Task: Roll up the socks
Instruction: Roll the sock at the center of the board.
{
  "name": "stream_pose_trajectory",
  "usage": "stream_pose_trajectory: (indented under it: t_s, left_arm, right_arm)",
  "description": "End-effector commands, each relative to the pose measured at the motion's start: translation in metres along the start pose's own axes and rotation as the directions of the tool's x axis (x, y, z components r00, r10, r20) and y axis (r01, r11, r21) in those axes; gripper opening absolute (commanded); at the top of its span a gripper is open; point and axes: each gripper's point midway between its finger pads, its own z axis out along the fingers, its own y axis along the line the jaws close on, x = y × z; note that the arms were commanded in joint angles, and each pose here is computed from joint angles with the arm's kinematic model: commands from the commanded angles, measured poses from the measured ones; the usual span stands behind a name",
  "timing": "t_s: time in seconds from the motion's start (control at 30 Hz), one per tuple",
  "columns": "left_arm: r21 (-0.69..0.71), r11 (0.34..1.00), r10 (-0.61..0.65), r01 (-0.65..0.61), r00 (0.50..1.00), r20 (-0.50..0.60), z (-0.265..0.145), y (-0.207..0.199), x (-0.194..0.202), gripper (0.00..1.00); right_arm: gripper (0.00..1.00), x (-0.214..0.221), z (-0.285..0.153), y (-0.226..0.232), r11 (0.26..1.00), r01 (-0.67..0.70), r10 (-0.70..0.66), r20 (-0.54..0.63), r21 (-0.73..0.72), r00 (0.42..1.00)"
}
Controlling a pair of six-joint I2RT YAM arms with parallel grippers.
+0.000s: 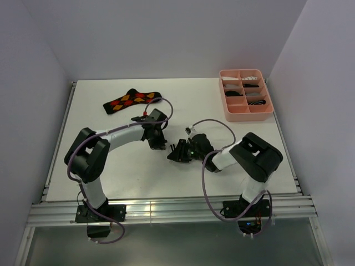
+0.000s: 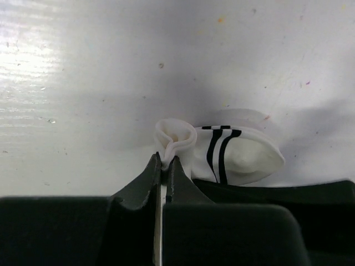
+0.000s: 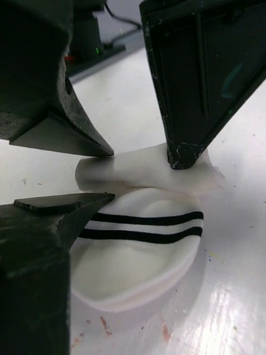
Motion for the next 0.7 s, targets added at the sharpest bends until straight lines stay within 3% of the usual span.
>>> stream_pose_trajectory:
  t_s: [0.0, 0.17, 0.3, 0.5, 0.67]
  left_arm:
    - [-0.159, 0.984, 0.075, -0.075, 0.997, -0.003, -0.008, 0.019, 0.002, 0.00]
    - [-0.184, 0.977, 0.100, -0.104, 0.995, -0.031, -0.006, 0.011, 0.003, 0.00]
    - [-0.201, 0.971, 0.127, -0.132, 0.991, -0.037, -0.008, 0.005, -0.003, 0.00]
    - [-0.214, 0.966, 0.137, -0.147, 0.989, -0.063, -0.007, 0.004, -0.002, 0.00]
    - [-0.210, 0.967, 0.129, -0.144, 0.988, -0.085, -0.003, 0.005, 0.004, 0.00]
  right_arm:
    - [0.41, -0.011, -0.006, -0.018, 0.966, 0.171, -0.180, 0.030, 0.196, 0.983]
    - [0.45, -0.018, -0.019, 0.003, 0.862, 0.340, -0.399, 0.092, 0.375, 0.912]
    - [0.47, -0.031, -0.030, 0.017, 0.729, 0.431, -0.570, 0.122, 0.532, 0.813]
    - [0.49, -0.017, -0.011, 0.044, 0.632, 0.538, -0.675, 0.057, 0.558, 0.735]
    - [0.49, -0.004, 0.002, 0.036, 0.573, 0.577, -0.706, -0.007, 0.582, 0.708]
